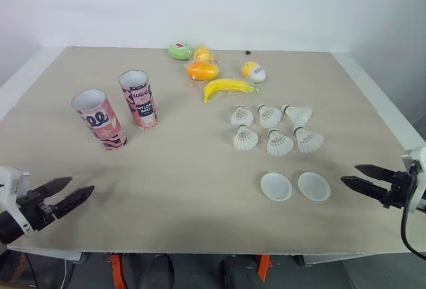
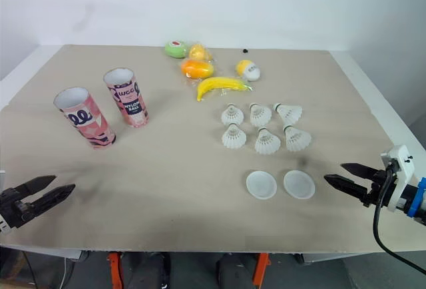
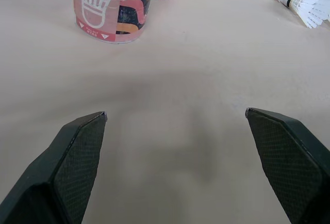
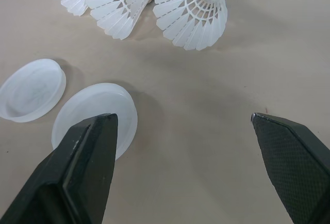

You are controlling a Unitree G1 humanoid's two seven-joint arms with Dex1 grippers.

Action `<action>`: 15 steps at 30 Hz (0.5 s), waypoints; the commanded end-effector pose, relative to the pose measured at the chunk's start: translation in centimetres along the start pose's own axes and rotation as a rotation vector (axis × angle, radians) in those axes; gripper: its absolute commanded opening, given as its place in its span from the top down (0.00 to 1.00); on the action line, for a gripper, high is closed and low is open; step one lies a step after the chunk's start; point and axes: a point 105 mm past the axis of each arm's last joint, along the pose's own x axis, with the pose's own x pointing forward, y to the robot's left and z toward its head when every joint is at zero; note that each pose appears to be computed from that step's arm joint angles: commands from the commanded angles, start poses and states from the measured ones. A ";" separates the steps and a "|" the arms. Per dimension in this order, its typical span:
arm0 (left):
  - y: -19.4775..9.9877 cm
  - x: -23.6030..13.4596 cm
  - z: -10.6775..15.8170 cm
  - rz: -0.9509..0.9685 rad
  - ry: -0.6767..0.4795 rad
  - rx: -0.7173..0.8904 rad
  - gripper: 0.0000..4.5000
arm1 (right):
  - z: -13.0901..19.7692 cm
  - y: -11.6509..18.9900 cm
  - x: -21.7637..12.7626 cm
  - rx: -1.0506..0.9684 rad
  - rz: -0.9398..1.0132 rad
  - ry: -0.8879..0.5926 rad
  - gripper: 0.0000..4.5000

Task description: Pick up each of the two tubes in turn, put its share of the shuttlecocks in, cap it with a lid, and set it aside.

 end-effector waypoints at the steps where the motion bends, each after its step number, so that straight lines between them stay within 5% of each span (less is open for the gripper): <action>1: 0.2 -0.4 1.2 0.004 -0.037 0.020 0.00 | 1.0 0.3 -0.2 -0.029 0.007 -0.023 0.01; 15: 0.4 0.2 1.2 -0.026 -0.024 0.009 0.00 | 1.2 1.4 0.5 -0.034 0.037 -0.032 0.01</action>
